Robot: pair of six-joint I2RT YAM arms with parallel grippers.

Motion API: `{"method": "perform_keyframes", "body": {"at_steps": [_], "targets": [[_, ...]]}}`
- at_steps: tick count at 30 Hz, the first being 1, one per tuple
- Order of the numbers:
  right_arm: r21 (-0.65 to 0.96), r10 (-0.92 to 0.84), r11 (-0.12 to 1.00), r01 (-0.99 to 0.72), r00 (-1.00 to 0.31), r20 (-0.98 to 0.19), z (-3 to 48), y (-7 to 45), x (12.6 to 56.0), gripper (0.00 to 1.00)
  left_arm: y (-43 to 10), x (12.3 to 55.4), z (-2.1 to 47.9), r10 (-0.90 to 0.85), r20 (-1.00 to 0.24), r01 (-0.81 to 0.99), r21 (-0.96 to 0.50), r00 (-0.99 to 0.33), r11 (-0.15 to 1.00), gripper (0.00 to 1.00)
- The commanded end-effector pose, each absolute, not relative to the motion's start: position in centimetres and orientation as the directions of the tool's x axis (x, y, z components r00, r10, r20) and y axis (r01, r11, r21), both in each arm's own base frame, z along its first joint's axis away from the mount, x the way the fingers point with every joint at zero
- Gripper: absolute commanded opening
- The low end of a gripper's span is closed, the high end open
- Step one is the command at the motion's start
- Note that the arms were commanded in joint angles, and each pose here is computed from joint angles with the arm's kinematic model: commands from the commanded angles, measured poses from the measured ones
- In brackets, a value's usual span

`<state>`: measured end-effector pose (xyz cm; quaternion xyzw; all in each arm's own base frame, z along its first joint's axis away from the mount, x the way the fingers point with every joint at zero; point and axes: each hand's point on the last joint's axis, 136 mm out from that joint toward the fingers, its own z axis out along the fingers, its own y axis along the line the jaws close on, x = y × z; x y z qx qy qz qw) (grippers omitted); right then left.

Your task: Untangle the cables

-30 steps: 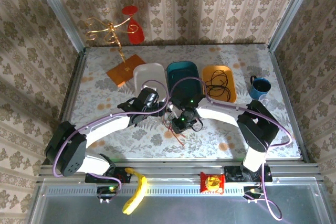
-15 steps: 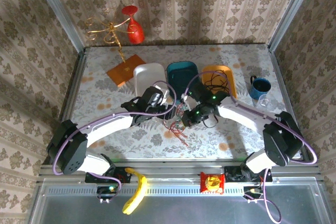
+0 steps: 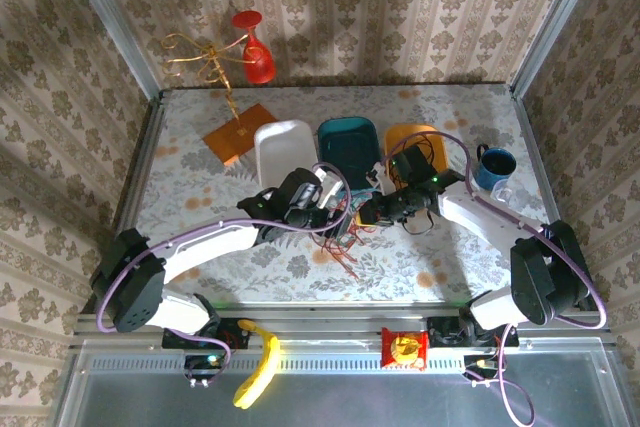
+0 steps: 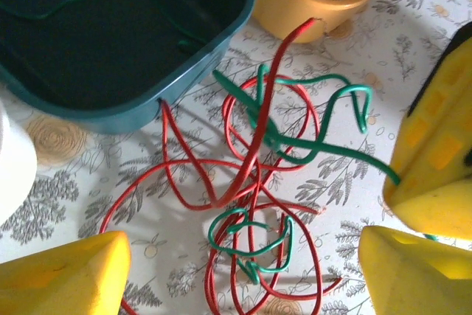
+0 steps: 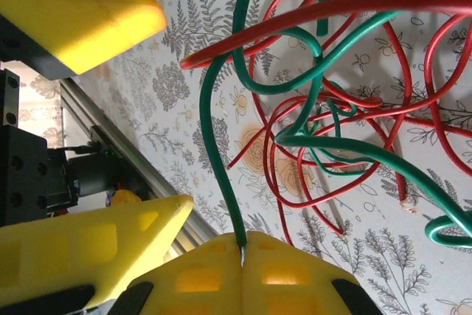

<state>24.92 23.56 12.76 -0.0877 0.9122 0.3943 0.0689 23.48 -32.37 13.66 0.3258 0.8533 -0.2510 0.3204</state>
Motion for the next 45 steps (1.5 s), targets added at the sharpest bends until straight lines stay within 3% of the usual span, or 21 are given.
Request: {"method": "perform_keyframes", "body": {"at_steps": [1, 8, 17, 24, 29, 45], "targets": [[0.74, -0.105, 0.659, -0.135, -0.991, -0.088, 12.6, 23.3, 22.9, 0.04, -34.0, 24.4, 15.4, 0.364, -0.769, 0.751, -0.218, -0.526, 0.624, 0.78], [0.719, -0.133, 0.695, -0.014, -0.985, 0.109, 11.5, 22.2, 19.2, 0.04, -33.3, 27.7, 13.2, 0.342, -0.736, 0.652, -0.176, -0.585, 0.737, 0.66], [0.849, -0.133, 0.522, -0.082, -0.991, -0.014, 18.6, 22.3, 17.8, 0.06, -32.6, 27.7, 12.8, 0.316, -0.725, 0.625, -0.198, -0.612, 0.755, 0.69], [0.932, 0.068, 0.353, -0.076, -0.992, -0.106, 23.3, 21.3, 23.4, 0.06, -32.9, 25.4, 17.4, 0.2, -0.817, 0.711, -0.316, -0.54, 0.629, 0.79], [0.952, 0.062, 0.298, -0.075, -0.993, -0.098, 24.5, 21.8, 24.7, 0.04, -33.8, 24.2, 19.8, 0.161, -0.857, 0.775, -0.344, -0.49, 0.531, 0.85], [0.969, 0.03, 0.233, -0.078, -0.996, -0.088, 25.3, 22.1, 23.9, 0.01, -36.1, 23.9, 22.9, 0.107, -0.887, 0.846, -0.383, -0.449, 0.37, 0.8]]}}
